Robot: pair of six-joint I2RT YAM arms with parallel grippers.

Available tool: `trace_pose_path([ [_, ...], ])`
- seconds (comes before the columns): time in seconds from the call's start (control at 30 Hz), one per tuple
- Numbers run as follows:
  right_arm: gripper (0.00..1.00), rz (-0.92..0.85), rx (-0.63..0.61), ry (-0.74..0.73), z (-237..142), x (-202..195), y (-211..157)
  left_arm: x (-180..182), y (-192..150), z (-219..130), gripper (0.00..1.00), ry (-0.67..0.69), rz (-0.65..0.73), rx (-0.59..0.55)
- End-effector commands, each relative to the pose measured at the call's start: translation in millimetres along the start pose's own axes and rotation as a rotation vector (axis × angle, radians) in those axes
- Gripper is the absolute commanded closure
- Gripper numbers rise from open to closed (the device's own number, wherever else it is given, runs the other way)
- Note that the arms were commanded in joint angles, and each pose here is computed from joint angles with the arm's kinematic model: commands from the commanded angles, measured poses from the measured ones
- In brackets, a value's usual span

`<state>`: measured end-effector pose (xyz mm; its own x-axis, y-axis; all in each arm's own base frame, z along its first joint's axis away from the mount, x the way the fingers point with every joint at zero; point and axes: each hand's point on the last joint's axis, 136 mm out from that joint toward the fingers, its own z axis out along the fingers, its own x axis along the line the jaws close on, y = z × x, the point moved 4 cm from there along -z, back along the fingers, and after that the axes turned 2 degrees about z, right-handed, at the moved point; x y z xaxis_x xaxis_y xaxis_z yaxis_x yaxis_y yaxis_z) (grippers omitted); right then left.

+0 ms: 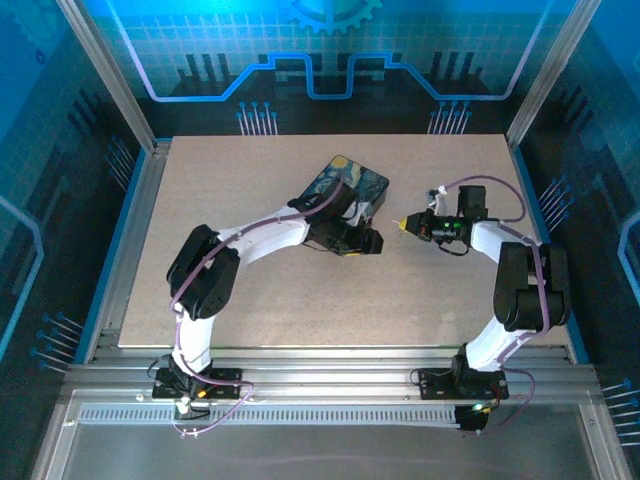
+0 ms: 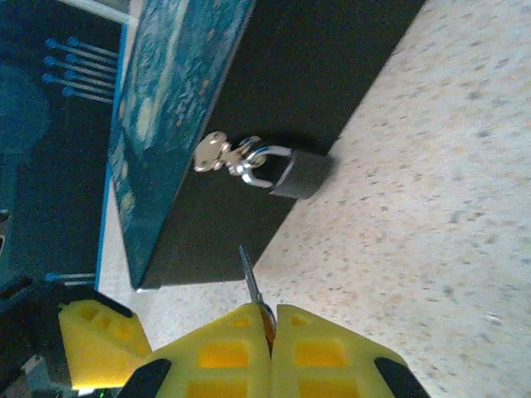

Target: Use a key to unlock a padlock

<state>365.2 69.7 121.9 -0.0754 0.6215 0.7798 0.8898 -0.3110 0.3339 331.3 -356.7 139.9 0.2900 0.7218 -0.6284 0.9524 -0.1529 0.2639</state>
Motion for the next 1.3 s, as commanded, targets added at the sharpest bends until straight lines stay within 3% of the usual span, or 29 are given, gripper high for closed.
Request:
trace_pose_path([
  [0.0,1.0,0.023,-0.051,-0.054,-11.1,-4.1,7.4,24.0,22.0,4.8,0.39,0.131,-0.093,-0.078],
  [0.2,1.0,-0.006,-0.04,-0.05,-14.6,2.7,6.9,66.7,38.4,-9.9,0.36,0.377,-0.17,-0.192],
  [0.43,1.0,-0.046,-0.007,-0.05,-4.9,14.1,-0.1,123.2,62.5,-38.7,0.33,0.536,-0.226,-0.349],
  [0.63,1.0,-0.058,0.015,-0.038,4.4,20.6,-4.7,124.1,87.0,-25.1,0.32,0.56,-0.219,-0.42],
  [0.77,1.0,-0.072,0.019,-0.031,1.4,25.4,-6.3,121.7,90.7,-13.3,0.32,0.649,-0.196,-0.434],
  [1.27,1.0,-0.109,0.017,0.024,-0.4,38.3,-5.7,136.9,107.7,17.9,0.4,0.808,-0.211,-0.503],
])
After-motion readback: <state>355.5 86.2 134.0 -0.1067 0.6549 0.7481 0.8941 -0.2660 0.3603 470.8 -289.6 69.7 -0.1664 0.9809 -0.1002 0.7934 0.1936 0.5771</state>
